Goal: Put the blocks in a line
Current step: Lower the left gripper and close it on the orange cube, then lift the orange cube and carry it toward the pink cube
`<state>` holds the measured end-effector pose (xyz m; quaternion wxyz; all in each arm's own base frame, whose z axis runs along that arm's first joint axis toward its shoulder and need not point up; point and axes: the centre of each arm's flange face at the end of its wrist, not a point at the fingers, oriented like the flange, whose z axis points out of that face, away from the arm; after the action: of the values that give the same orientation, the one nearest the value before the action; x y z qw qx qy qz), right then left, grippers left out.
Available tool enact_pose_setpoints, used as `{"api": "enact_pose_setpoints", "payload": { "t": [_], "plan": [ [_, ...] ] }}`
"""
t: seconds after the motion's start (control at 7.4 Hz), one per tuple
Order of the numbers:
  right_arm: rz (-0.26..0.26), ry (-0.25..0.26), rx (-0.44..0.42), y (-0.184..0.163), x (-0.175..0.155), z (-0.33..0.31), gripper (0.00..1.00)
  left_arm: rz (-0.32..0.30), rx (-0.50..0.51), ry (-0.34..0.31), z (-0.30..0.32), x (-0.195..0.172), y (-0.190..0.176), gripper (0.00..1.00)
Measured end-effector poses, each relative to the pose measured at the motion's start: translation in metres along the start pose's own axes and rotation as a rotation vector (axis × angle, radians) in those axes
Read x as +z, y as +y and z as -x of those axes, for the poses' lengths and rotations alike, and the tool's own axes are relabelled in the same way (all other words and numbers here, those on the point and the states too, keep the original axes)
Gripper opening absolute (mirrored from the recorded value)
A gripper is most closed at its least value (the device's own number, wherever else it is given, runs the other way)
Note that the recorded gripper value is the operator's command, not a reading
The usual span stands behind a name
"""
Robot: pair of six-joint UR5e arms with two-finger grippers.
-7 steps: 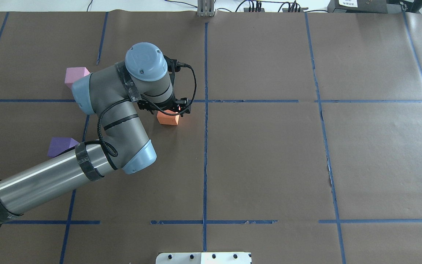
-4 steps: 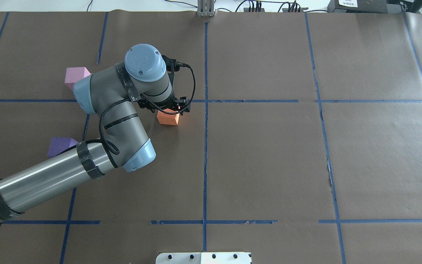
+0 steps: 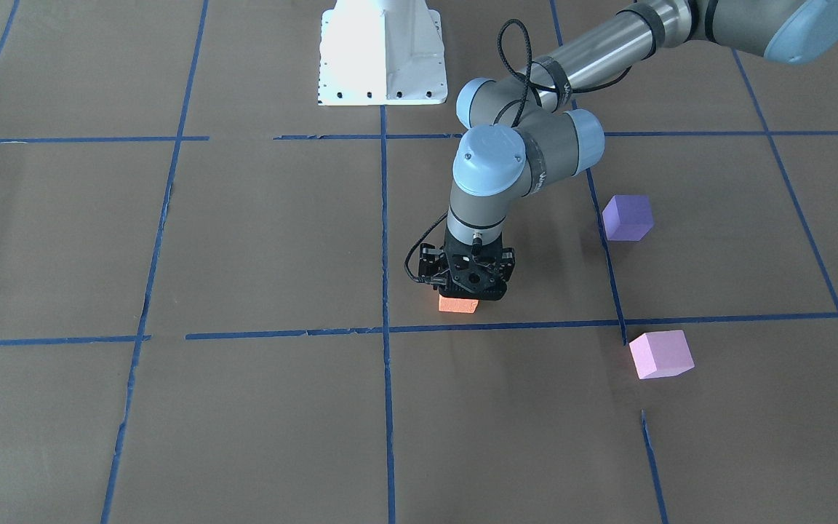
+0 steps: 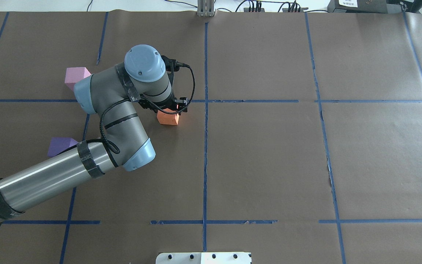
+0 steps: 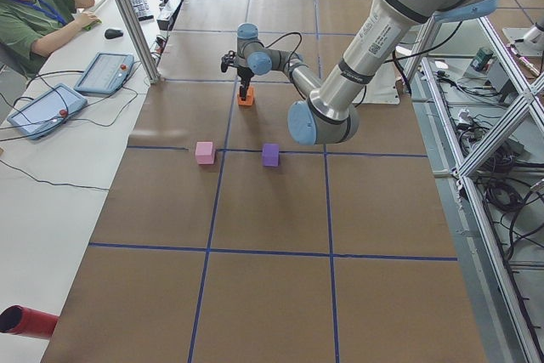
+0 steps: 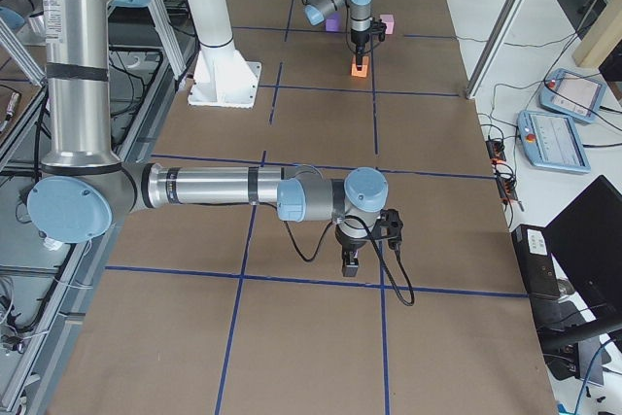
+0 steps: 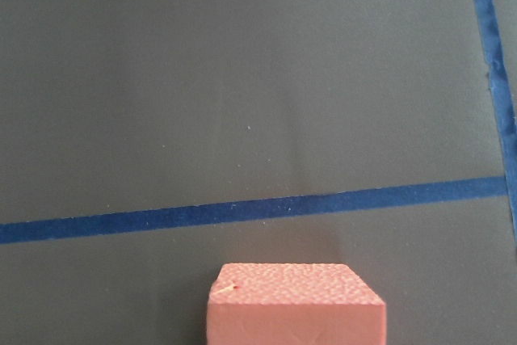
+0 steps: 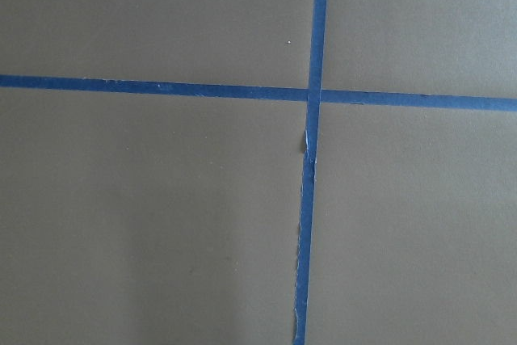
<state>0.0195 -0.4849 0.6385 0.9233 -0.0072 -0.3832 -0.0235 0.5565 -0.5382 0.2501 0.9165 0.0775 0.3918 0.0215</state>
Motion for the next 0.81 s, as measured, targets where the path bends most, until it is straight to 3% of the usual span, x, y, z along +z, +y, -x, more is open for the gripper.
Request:
{"api": "enact_pose_setpoints", "payload": {
  "t": [0.27, 0.41, 0.81],
  "plan": [
    [0.0, 0.0, 0.0, 0.0, 0.0, 0.0, 1.0, -0.001, -0.001, -0.002, 0.002, 0.001, -0.002, 0.08],
    [0.0, 0.0, 0.0, 0.0, 0.0, 0.0, 1.0, -0.011, -0.001, 0.004, 0.005, -0.008, -0.009, 0.03],
    [-0.001, 0.0, -0.001, -0.001, 0.0, 0.0, 1.0, 0.0, -0.017, 0.034, 0.044, -0.061, -0.027, 0.02]
  ]
}}
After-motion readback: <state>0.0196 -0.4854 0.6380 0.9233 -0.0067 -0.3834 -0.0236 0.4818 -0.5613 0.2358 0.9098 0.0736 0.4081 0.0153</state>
